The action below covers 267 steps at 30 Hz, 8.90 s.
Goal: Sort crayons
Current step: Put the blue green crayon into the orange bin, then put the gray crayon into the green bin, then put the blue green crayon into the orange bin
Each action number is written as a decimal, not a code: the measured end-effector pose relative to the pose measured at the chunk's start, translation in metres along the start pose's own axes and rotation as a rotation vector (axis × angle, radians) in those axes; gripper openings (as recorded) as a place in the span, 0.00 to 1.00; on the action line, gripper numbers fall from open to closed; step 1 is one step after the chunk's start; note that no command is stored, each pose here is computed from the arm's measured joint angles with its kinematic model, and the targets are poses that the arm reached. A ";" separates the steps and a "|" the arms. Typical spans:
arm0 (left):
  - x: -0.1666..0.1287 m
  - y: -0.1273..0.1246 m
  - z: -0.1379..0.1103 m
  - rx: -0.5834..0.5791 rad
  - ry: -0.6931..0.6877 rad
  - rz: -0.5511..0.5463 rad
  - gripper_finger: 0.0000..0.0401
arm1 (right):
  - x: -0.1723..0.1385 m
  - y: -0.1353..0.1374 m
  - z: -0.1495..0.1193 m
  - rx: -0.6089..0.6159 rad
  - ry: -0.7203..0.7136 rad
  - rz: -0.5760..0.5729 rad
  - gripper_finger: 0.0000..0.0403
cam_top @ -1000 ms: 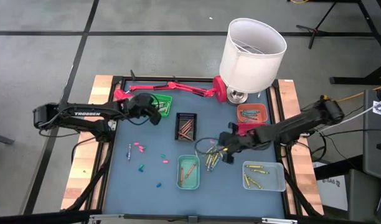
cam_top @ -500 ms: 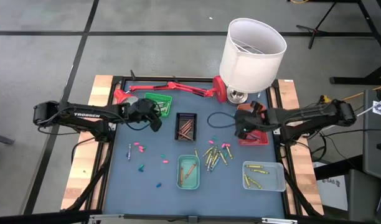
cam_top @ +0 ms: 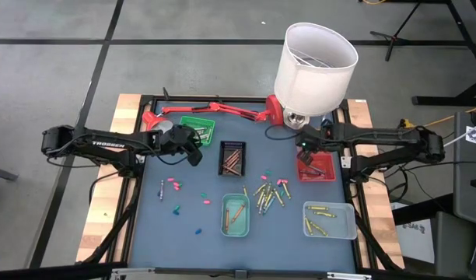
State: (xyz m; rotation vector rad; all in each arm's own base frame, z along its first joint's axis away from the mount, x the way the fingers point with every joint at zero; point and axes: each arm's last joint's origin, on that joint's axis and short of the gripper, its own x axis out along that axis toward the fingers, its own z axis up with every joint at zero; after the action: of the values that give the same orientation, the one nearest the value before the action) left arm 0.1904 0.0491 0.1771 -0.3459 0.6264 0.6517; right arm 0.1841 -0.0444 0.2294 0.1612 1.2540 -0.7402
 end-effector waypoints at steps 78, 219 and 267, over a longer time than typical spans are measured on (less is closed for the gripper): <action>-0.069 -0.008 -0.078 -0.533 0.853 0.081 0.23 | 0.002 -0.004 0.007 0.045 -0.060 -0.036 0.31; 0.048 0.037 0.036 0.120 0.198 0.339 0.30 | 0.029 0.184 -0.017 -0.691 -0.191 0.699 0.31; 0.015 -0.093 0.030 0.220 -0.158 -0.314 0.10 | 0.018 0.173 -0.019 -0.716 -0.190 0.695 0.04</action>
State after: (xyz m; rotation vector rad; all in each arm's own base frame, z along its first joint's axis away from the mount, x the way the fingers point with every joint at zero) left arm 0.2736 0.0010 0.1998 -0.1796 0.4743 0.3019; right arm 0.2730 0.0888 0.1586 -0.0654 1.1080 0.2995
